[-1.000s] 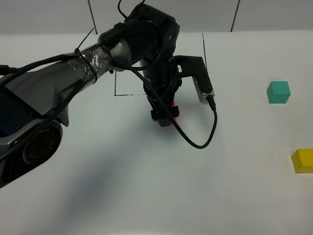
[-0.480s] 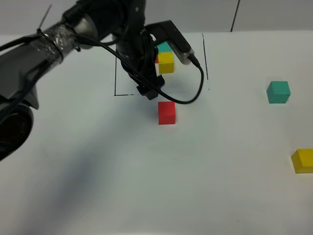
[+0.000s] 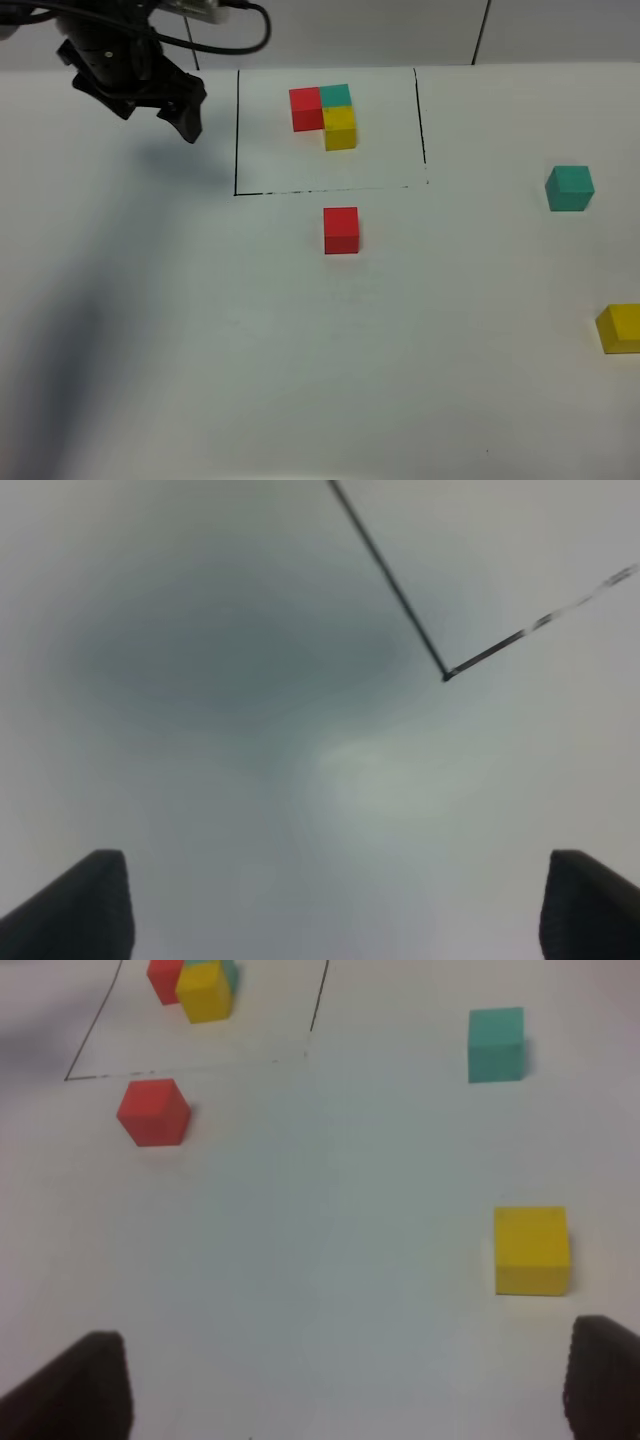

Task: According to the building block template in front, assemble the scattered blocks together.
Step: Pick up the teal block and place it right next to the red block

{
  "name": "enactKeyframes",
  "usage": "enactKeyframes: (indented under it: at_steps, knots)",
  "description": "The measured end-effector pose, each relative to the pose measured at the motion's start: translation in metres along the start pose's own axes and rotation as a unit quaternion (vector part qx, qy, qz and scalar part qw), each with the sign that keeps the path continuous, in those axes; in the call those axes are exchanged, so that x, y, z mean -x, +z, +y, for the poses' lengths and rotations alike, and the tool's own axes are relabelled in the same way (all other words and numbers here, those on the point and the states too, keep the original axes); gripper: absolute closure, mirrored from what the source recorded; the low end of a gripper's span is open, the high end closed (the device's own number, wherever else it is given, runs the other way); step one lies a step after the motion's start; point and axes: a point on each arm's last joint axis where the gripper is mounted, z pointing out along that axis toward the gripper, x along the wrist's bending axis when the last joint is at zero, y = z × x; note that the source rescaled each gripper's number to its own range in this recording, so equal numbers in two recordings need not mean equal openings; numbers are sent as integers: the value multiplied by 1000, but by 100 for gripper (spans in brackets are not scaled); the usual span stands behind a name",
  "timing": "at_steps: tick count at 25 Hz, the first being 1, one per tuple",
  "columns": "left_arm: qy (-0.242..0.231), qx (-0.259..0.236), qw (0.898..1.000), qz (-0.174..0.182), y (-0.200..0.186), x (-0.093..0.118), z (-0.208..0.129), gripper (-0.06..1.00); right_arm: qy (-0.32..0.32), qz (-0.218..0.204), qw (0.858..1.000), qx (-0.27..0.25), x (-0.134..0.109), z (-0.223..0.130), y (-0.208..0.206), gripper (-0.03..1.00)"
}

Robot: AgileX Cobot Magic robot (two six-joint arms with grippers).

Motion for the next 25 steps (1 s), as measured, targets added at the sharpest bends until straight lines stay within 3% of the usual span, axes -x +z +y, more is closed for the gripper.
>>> enactKeyframes:
  at_steps: [4, 9, 19, 25]
  knots:
    - [-55, -20, 998, -28, 6, -28, -22, 13, 0, 0, 1000, 0, 0, 0, 0, 21]
    - [-75, -27, 996, -30, 6, -37, -44, 16, 0, 0, 1000, 0, 0, 0, 0, 21]
    - [-67, 53, 996, -1, -63, -14, -85, 18, 0, 0, 1000, 0, 0, 0, 0, 21]
    - [-74, 140, 987, 40, -116, 10, -140, 18, 0, 0, 1000, 0, 0, 0, 0, 21]
